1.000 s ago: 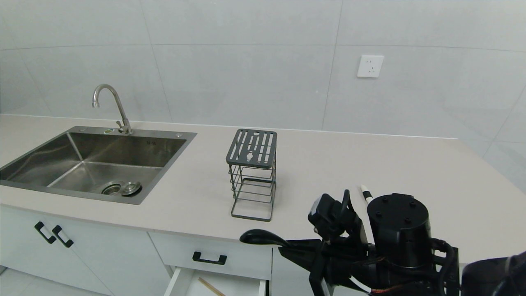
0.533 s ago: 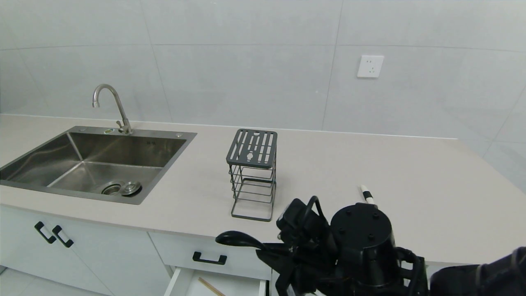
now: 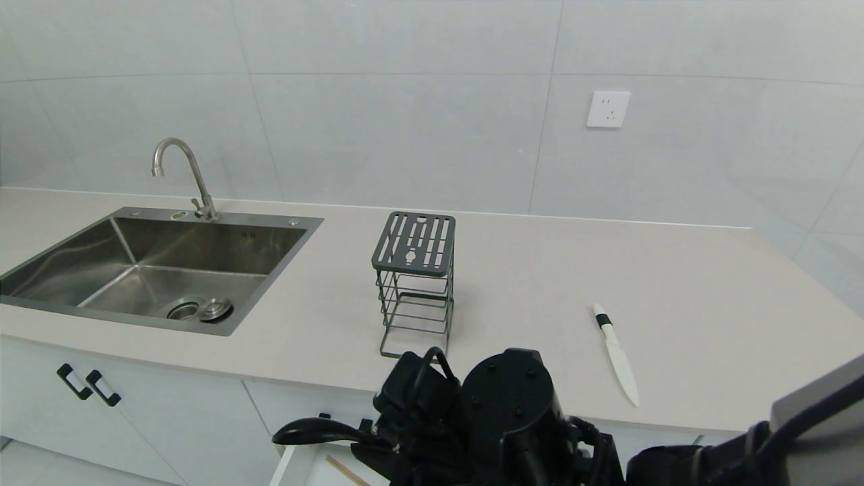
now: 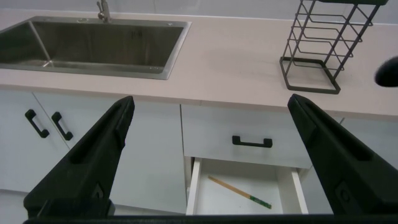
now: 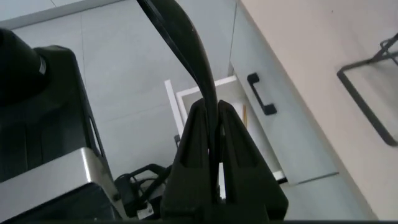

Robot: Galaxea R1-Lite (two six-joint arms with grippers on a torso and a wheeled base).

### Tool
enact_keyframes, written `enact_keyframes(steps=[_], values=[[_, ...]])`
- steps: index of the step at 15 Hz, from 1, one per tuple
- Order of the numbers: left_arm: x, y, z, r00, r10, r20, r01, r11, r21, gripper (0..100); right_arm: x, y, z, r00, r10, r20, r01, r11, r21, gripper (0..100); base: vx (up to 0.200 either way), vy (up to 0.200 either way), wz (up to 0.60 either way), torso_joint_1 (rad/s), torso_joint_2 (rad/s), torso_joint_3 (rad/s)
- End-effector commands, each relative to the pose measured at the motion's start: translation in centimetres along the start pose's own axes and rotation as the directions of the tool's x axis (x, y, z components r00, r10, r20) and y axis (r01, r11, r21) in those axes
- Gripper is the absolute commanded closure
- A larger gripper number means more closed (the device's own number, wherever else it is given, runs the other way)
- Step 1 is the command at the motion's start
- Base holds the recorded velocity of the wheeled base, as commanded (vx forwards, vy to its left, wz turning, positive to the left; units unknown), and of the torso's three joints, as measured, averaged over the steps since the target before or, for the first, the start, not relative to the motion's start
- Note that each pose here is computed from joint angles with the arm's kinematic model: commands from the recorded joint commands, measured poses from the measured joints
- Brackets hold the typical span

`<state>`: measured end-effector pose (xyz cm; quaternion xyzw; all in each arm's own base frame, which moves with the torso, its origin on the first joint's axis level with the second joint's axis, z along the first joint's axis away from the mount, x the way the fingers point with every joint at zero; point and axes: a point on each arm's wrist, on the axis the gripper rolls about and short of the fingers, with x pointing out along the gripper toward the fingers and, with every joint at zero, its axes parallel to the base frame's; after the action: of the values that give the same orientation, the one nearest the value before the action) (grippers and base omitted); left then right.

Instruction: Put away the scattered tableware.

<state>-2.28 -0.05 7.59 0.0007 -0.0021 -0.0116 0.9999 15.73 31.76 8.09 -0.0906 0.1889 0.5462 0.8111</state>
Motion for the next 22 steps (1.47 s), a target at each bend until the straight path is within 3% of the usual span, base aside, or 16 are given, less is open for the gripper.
enact_keyframes(steps=[1,5,12,22], values=[[0.0,0.0,0.0,1.0,0.0,0.0,0.0,1.0,0.0,0,1.2,-0.2,1.3,1.0,-0.002,0.017,0.002,0.999,-0.04,100,0.0,0.0,0.0,0.0,0.0,0.0],[0.0,0.0,0.0,1.0,0.0,0.0,0.0,1.0,0.0,0,3.4,-0.8,3.3,0.998,-0.01,0.067,0.014,0.998,-0.056,100,0.0,0.0,0.0,0.0,0.0,0.0],[0.0,0.0,0.0,1.0,0.0,0.0,0.0,1.0,0.0,0,5.5,-0.8,0.5,1.0,-0.002,-0.013,0.0,0.994,-0.112,100,0.0,0.0,0.0,0.0,0.0,0.0],[0.0,0.0,0.0,1.0,0.0,0.0,0.0,1.0,0.0,0,6.3,-0.7,0.2,1.0,0.007,-0.018,-0.009,0.993,-0.114,100,0.0,0.0,0.0,-0.143,0.29,0.159]])
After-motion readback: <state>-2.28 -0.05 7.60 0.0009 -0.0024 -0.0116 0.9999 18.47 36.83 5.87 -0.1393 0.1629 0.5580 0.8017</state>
